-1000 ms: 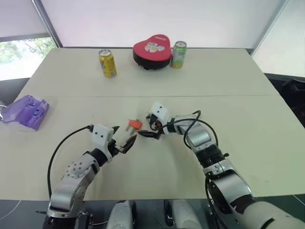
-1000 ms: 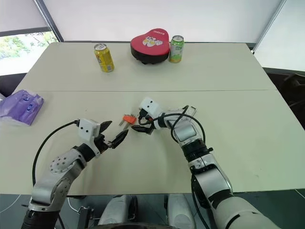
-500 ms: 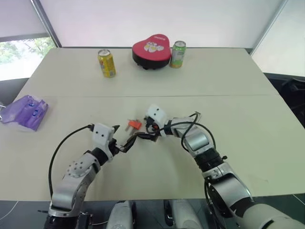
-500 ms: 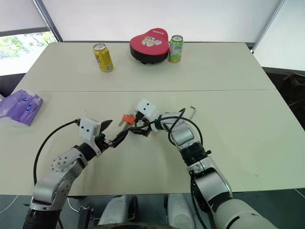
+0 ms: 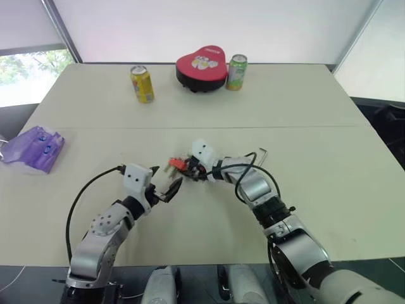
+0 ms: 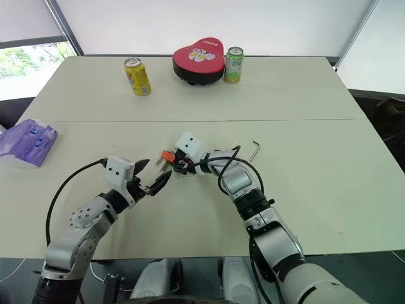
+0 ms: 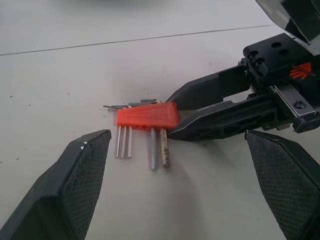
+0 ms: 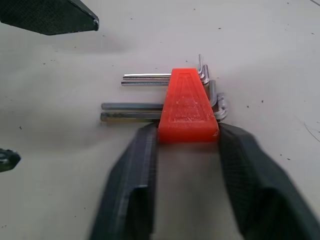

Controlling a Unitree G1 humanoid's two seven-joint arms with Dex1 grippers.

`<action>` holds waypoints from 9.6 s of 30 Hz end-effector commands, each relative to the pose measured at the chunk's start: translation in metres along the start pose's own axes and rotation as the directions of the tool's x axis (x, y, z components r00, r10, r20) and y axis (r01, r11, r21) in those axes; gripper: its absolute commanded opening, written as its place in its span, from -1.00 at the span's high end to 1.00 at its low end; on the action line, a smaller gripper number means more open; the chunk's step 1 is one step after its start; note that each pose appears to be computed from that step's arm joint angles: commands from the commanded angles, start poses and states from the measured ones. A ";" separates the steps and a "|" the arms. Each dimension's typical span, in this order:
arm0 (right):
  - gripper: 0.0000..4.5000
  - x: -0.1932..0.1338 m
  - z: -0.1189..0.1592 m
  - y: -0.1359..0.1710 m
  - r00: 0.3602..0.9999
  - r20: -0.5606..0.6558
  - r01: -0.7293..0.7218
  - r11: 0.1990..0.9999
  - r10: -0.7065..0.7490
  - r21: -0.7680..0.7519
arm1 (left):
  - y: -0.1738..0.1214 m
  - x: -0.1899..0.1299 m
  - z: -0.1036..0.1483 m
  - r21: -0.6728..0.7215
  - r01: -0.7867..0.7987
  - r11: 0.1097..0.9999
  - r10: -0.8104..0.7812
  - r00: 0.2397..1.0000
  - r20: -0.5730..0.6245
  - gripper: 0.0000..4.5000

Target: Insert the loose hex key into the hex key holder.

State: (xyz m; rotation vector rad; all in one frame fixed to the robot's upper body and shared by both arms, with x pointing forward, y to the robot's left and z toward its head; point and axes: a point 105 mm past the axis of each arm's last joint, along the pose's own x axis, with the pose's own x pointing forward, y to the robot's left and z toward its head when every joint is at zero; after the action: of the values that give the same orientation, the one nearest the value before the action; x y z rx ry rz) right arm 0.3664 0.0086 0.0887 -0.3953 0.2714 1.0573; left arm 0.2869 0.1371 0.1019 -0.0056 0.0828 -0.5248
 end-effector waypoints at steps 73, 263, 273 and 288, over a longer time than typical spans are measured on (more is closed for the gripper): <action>0.56 -0.138 0.118 -0.003 0.921 0.385 0.374 0.138 0.061 -0.917 | -0.014 0.036 0.133 -0.001 0.616 0.788 -0.611 0.782 0.124 -1.00; 0.97 -0.122 0.119 -0.014 0.591 0.759 0.042 0.951 -0.271 0.307 | -0.033 0.064 0.132 0.159 0.439 0.884 -0.464 0.864 0.194 1.00; 0.97 -0.119 0.118 -0.015 0.625 0.739 0.041 0.956 -0.252 0.291 | -0.038 0.063 0.129 0.226 0.453 0.863 -0.492 0.855 0.164 1.00; 0.97 -0.121 0.107 -0.011 0.670 0.703 0.038 0.957 -0.238 0.288 | -0.034 0.065 0.138 0.202 0.424 0.883 -0.463 0.858 0.222 1.00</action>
State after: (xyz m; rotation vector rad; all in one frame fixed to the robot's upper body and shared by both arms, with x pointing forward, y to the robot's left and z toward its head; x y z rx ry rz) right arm 0.3345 -0.0540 0.2287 0.2673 -0.3290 0.8687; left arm 0.3391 0.0712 0.2108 0.0490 -0.1205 -1.0029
